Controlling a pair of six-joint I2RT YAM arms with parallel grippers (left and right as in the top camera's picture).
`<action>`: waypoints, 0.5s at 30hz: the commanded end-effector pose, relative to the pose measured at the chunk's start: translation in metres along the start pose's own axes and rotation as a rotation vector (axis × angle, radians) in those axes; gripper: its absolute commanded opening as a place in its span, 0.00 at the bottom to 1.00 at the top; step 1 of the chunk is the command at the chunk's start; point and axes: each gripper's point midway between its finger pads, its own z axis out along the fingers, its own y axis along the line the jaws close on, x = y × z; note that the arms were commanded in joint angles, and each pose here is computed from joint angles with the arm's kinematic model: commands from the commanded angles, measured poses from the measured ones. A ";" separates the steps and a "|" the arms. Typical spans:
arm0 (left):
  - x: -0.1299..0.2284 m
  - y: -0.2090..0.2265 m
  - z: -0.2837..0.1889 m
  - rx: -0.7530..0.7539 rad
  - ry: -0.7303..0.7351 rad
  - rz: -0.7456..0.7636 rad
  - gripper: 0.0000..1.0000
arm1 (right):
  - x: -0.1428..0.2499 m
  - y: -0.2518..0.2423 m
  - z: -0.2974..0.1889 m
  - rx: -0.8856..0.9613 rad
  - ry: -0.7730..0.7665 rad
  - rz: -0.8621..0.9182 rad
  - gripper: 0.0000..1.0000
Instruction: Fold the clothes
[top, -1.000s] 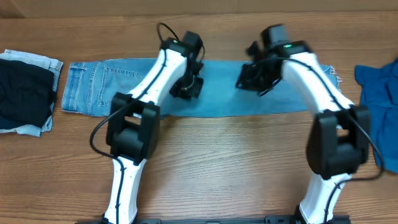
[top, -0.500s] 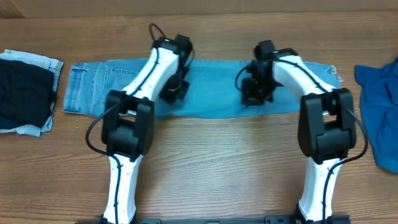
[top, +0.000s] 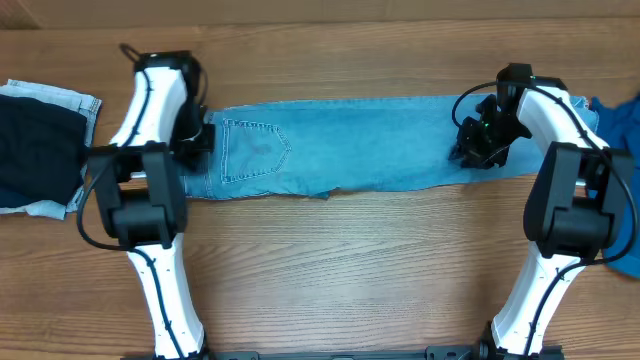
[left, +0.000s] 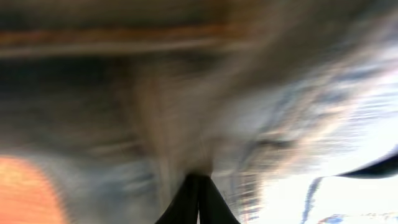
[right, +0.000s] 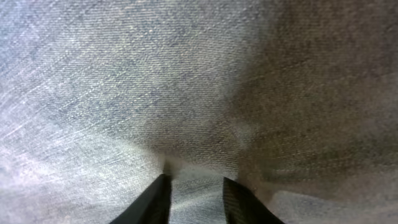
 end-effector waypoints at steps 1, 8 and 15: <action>0.005 0.020 -0.007 0.036 0.004 -0.059 0.04 | 0.010 0.002 0.015 0.017 0.040 -0.057 0.42; 0.008 0.023 -0.088 0.134 -0.226 -0.078 0.08 | 0.013 0.055 -0.039 -0.081 -0.094 -0.206 0.54; 0.057 0.046 -0.181 0.174 -0.448 -0.251 0.19 | 0.045 0.122 -0.094 -0.282 -0.170 -0.422 0.67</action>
